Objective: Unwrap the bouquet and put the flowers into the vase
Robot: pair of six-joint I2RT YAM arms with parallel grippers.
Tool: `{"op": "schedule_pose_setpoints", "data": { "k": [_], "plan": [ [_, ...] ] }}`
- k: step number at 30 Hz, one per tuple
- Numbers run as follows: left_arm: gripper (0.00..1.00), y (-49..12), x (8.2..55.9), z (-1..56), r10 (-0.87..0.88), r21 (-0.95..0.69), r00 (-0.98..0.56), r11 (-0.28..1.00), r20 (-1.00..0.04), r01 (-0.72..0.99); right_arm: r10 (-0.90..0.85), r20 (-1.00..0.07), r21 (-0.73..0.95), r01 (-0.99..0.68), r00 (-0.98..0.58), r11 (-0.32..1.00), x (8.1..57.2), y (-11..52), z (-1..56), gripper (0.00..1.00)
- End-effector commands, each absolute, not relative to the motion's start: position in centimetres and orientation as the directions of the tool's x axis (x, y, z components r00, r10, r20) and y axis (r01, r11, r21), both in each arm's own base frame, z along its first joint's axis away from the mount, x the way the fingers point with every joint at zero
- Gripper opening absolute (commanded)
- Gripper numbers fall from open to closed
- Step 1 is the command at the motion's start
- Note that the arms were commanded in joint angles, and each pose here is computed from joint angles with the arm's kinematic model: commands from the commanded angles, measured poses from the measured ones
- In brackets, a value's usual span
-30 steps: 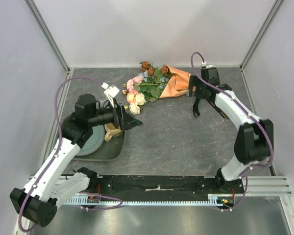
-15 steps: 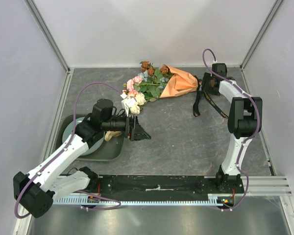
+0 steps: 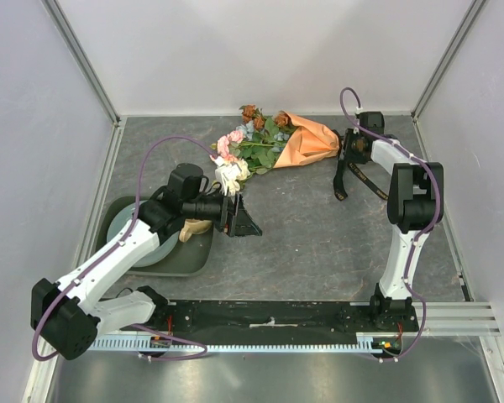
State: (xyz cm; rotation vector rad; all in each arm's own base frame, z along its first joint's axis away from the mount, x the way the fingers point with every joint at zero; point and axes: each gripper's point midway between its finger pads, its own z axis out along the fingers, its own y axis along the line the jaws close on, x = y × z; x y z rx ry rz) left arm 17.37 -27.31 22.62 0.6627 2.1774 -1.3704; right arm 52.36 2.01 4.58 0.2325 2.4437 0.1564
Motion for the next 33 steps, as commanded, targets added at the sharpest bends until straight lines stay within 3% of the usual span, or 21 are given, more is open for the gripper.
{"op": "schedule_pose_setpoints", "data": {
  "k": [1, 9, 23, 26, 27, 30, 33],
  "plan": [
    [0.84, -27.8, 17.9, 24.5, 0.139, -0.644, -0.719, 0.356, -0.681, 0.678, 0.212, -0.649, 0.226, 0.081, -0.731, 0.971, 53.4, 3.1, 5.8, 0.38],
    [0.84, -28.9, 17.6, 24.5, 0.129, -0.648, -0.717, 0.341, -0.685, 0.680, 0.269, -0.626, 0.286, 0.105, -0.732, 0.952, 51.5, 4.0, 6.1, 0.00],
    [0.84, -30.9, 15.7, 24.4, 0.127, -0.654, -0.707, 0.296, -0.696, 0.696, 0.335, -0.546, 0.401, 0.111, -0.768, 0.909, 45.0, 6.0, 7.5, 0.00],
    [0.84, -31.4, 15.1, 24.5, 0.121, -0.657, -0.706, 0.284, -0.698, 0.699, 0.340, -0.535, 0.392, 0.129, -0.774, 0.911, 44.0, 5.8, 8.2, 0.17],
    [0.85, -31.6, 15.0, 24.5, 0.122, -0.658, -0.707, 0.283, -0.697, 0.698, 0.344, -0.550, 0.385, 0.135, -0.761, 0.913, 43.9, 5.5, 9.2, 0.37],
    [0.94, -32.4, 14.5, 24.2, 0.130, -0.663, -0.709, 0.271, -0.693, 0.698, 0.354, -0.588, 0.366, 0.152, -0.727, 0.918, 43.9, 4.8, 11.6, 0.59],
    [0.97, -33.6, 13.9, 23.9, 0.152, -0.665, -0.708, 0.254, -0.689, 0.702, 0.357, -0.621, 0.351, 0.160, -0.698, 0.923, 44.6, 4.2, 13.5, 0.62]
  ]
}}
